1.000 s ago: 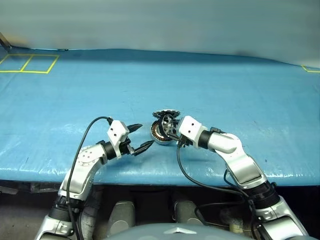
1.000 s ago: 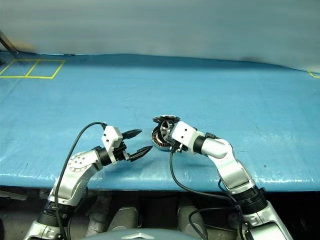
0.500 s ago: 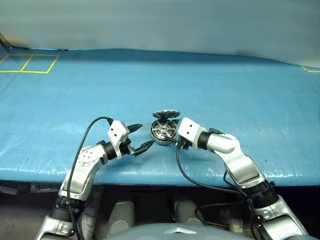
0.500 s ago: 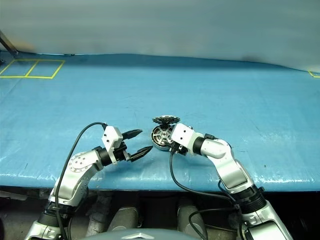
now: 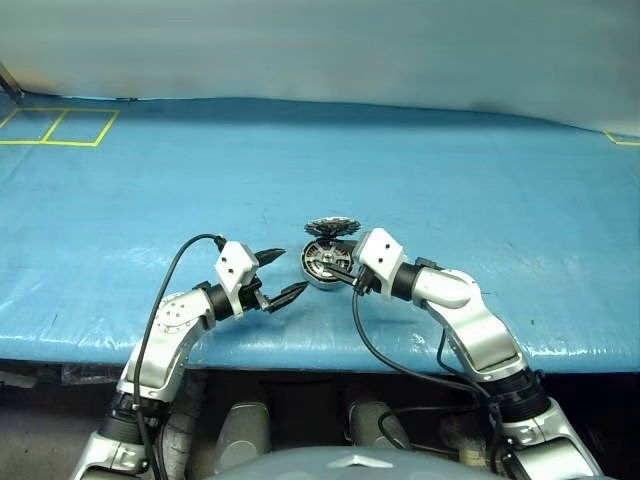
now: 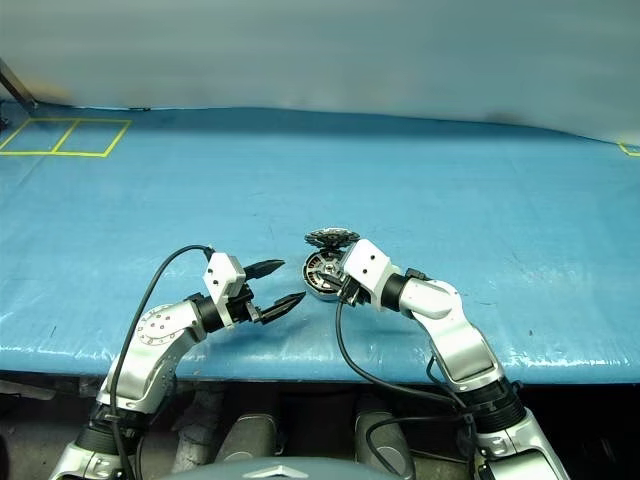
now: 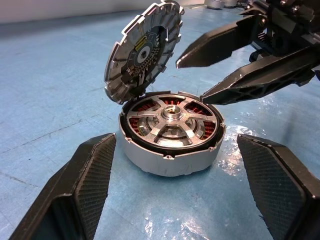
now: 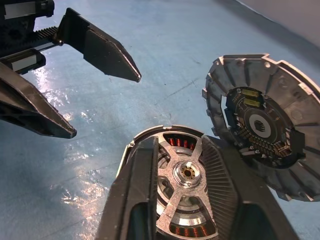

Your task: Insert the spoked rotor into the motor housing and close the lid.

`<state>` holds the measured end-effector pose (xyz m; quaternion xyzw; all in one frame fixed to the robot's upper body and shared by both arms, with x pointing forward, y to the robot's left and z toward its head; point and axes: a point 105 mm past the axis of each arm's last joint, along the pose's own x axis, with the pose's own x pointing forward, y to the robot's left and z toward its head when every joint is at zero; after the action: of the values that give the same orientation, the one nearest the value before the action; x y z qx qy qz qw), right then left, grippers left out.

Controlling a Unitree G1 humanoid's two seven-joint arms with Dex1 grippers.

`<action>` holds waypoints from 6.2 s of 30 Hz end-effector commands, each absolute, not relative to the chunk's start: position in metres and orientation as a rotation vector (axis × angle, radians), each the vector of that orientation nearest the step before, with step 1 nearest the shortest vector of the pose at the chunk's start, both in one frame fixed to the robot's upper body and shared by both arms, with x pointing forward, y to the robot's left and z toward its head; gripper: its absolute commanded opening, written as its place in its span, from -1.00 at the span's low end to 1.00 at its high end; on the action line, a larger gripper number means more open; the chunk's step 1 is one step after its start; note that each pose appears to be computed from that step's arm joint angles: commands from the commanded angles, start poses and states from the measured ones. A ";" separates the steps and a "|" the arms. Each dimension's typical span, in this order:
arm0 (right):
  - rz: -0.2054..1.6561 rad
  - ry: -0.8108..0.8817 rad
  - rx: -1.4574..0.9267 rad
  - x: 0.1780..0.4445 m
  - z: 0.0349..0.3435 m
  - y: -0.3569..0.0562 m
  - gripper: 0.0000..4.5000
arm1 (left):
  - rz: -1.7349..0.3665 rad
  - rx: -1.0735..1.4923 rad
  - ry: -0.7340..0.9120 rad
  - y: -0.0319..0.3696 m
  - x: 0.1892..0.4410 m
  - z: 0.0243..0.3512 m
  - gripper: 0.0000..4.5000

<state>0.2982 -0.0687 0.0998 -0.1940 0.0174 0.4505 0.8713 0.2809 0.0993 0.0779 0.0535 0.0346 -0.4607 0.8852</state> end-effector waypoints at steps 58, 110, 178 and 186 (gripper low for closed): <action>0.956 0.021 -0.080 0.289 0.111 -0.067 -0.98 | -0.917 0.094 0.006 0.107 0.286 0.096 0.85; 0.796 0.015 -0.128 0.312 0.090 -0.070 -0.59 | -0.932 0.087 0.030 0.096 0.287 0.085 0.85; 0.780 0.196 -0.278 0.311 0.036 -0.067 0.34 | -0.923 0.138 0.020 0.111 0.288 0.089 0.85; 0.769 0.208 -0.266 0.312 0.035 -0.072 0.34 | -0.888 0.152 0.020 0.101 0.295 0.092 0.85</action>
<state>0.3145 -0.0598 0.0592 -0.1265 0.0501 0.3865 0.9122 0.2929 0.1093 0.0768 0.0578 0.0401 -0.4241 0.9029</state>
